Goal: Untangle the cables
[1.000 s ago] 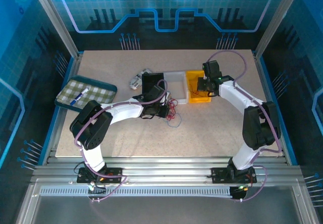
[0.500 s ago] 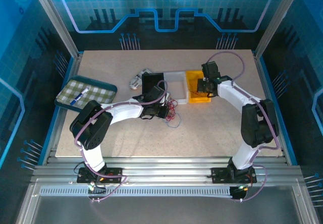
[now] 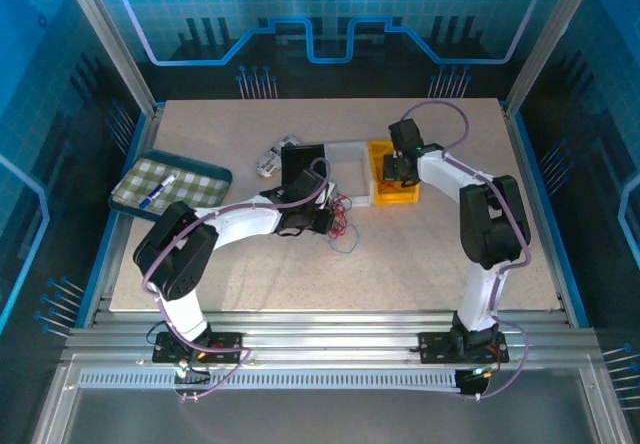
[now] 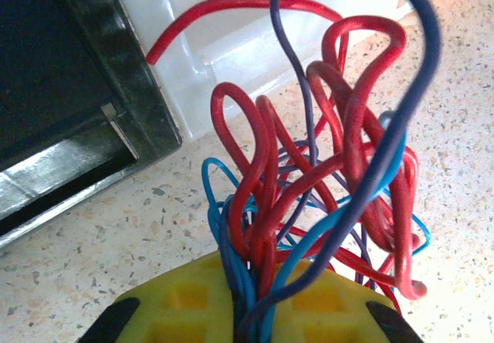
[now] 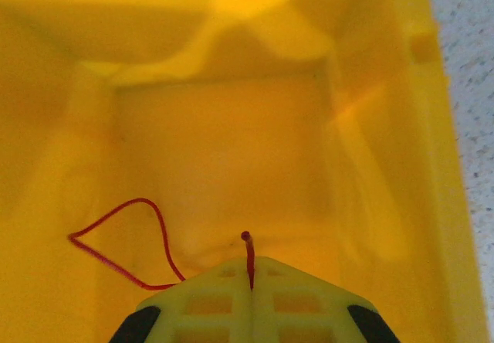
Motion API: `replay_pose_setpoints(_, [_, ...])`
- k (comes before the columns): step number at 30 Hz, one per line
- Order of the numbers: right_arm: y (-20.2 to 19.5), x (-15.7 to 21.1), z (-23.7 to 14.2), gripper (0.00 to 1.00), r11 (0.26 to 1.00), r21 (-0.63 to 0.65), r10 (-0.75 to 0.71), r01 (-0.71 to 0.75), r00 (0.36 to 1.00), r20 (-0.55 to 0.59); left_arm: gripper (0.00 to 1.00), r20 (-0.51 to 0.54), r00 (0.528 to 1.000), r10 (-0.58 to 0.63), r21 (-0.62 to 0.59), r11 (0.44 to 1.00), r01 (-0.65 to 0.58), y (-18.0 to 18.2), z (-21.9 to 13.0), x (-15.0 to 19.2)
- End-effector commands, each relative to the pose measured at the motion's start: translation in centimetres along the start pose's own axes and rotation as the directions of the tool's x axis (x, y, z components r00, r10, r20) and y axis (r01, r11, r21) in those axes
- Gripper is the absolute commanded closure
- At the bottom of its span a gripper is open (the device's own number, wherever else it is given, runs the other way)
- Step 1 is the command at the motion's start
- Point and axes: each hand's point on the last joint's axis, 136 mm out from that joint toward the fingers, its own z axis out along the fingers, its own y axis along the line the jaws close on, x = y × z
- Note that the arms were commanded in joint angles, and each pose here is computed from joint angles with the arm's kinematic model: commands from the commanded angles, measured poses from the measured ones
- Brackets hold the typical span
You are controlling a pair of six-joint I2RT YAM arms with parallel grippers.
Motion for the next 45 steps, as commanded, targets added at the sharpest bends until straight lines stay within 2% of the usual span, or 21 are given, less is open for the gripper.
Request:
replay_pose_setpoints(1, [0.9, -0.3, 0.3, 1.00, 1.000, -0.011, -0.010, 0.010, 1.000, -0.001, 1.00, 0.000, 1.000, 0.022, 0.019, 1.000, -0.022, -0.4, -1.0, 0.1])
replay_pose_setpoints(5, [1.2, -1.1, -0.7, 0.84, 1.000, -0.029, -0.005, 0.006, 0.999, 0.034, 1.00, 0.001, 1.000, 0.024, 0.020, 1.000, -0.024, -0.5, -1.0, 0.0])
replay_pose_setpoints(15, [1.1, -4.2, -5.4, 0.60, 0.999, -0.047, 0.008, -0.001, 0.987, 0.160, 1.00, -0.014, 0.999, 0.032, 0.039, 0.999, -0.031, -1.0, -0.5, 0.0])
replay_pose_setpoints(21, [0.4, -4.6, -7.2, 0.50, 0.999, -0.041, 0.018, -0.009, 0.977, 0.215, 1.00, -0.015, 0.999, 0.038, 0.044, 0.998, -0.038, -1.2, -0.5, 0.0])
replay_pose_setpoints(24, [0.4, -4.9, -7.4, 0.48, 0.999, -0.046, 0.006, 0.005, 0.974, 0.226, 1.00, -0.017, 0.999, 0.038, 0.045, 0.998, -0.038, -1.2, -0.5, 0.1])
replay_pose_setpoints(28, [0.1, -5.1, -6.9, 0.54, 0.999, -0.053, 0.016, -0.004, 0.976, 0.217, 1.00, -0.019, 0.999, 0.038, 0.044, 0.998, -0.037, -1.2, -0.4, 0.2])
replay_pose_setpoints(31, [0.1, -5.5, -6.4, 0.83, 0.998, -0.068, 0.023, -0.009, 0.977, 0.213, 1.00, -0.015, 0.999, 0.039, 0.039, 0.998, -0.039, -1.2, -0.5, 0.2])
replay_pose_setpoints(34, [0.4, -5.7, -5.7, 0.98, 0.997, -0.076, 0.023, -0.007, 0.979, 0.204, 1.00, -0.013, 0.999, 0.037, 0.035, 0.999, -0.037, -1.1, -0.5, 0.1])
replay_pose_setpoints(41, [1.2, -4.6, -2.9, 1.00, 0.994, -0.094, 0.066, -0.055, 0.991, 0.118, 1.00, -0.019, 0.999, 0.041, 0.032, 0.999, -0.040, -1.1, -0.4, 0.2])
replay_pose_setpoints(45, [1.0, -3.6, -0.7, 1.00, 0.994, -0.055, 0.097, -0.094, 0.994, 0.056, 1.00, -0.027, 0.999, 0.043, 0.029, 0.999, -0.042, -1.1, -0.4, 0.3])
